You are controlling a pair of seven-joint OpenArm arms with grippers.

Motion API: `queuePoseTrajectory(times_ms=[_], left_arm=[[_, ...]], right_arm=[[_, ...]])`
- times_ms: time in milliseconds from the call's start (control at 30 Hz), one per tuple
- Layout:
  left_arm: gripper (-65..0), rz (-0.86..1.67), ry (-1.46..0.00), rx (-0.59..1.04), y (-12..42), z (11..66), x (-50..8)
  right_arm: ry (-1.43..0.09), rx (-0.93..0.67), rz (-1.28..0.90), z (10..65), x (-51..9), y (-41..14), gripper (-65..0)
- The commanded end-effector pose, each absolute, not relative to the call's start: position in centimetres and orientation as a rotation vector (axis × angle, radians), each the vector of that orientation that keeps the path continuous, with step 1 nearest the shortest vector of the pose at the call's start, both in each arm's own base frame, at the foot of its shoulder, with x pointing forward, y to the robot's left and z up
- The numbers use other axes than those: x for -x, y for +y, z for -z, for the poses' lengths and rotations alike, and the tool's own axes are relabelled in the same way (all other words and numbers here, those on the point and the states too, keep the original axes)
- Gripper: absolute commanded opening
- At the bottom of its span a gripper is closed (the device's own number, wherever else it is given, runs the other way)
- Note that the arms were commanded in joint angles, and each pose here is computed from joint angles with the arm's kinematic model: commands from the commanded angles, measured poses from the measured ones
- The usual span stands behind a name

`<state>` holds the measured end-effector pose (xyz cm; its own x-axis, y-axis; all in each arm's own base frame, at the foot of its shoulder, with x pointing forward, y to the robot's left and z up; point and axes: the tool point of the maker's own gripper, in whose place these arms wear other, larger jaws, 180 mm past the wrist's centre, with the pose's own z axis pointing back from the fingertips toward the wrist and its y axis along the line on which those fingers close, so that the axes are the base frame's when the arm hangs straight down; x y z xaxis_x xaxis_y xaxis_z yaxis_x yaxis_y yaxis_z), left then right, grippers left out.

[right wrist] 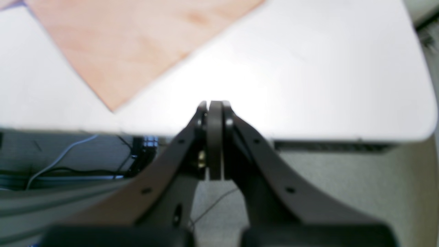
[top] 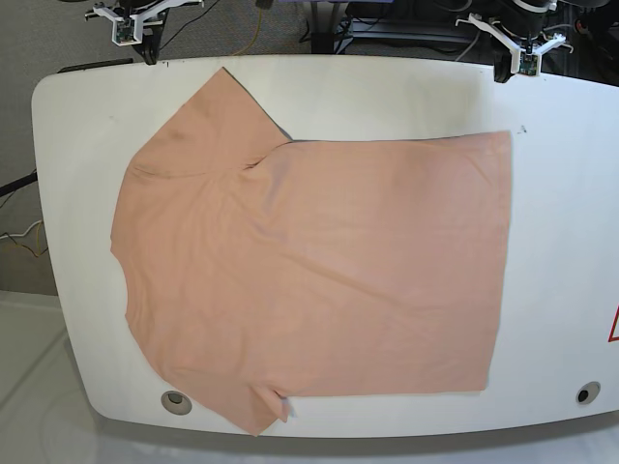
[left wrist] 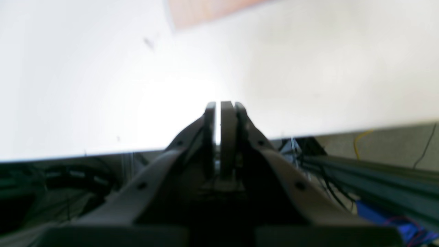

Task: Fold the T-shirt properly
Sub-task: 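Lower both grippers toward the shirt's shoulder edge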

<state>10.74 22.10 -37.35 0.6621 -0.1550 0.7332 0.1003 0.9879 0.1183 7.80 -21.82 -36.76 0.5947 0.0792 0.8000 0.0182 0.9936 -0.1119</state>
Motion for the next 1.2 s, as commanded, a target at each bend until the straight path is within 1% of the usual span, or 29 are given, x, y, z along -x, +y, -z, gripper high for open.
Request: queuePoseTrajectory(times_ms=[0,333,400,467,600,667,733,867,1067,1167], left_arm=[[-65.0,0.175,-0.879,-0.059,22.0,36.8,-11.9],[-64.3,0.192,-0.885,-0.053,22.1,36.6,-12.9],[-54.8,0.205,-0.874,-0.069,22.2,36.6,-12.7],[-50.8,0.206,-0.878,-0.067,22.2,36.5,-12.8],[-48.1,0.204,-0.887,-0.057,22.0,36.4,-12.9],[-47.5,0.206,-0.890,-0.044,21.8,36.3,-12.9],[-46.7,0.227,-0.897,0.031,20.6,36.2,-12.8],[-44.5,0.222,-0.903,0.062,20.2,35.9,-12.8],[-41.5,0.178,-0.914,0.087,20.4,35.4,-13.1],[-40.0,0.123,-0.936,0.089,21.0,34.7,-14.0]], right_arm=[[-0.982,0.138,-0.063,36.3,-8.6,-21.8,-65.0],[-1.020,0.161,-0.073,36.2,-10.7,-22.1,-65.0],[-1.039,0.179,-0.072,35.9,-11.7,-22.5,-65.0],[-1.040,0.179,-0.063,35.8,-12.1,-22.6,-65.0],[-1.030,0.175,-0.039,36.0,-12.6,-22.9,-64.1],[-1.022,0.167,-0.013,36.2,-12.8,-23.0,-62.5],[-0.991,0.122,0.092,36.6,-13.1,-23.7,-55.8],[-0.967,0.102,0.137,36.8,-13.4,-24.1,-53.3],[-0.932,0.062,0.199,36.8,-13.7,-24.7,-51.9],[-0.896,0.001,0.244,36.9,-13.9,-24.7,-48.8]])
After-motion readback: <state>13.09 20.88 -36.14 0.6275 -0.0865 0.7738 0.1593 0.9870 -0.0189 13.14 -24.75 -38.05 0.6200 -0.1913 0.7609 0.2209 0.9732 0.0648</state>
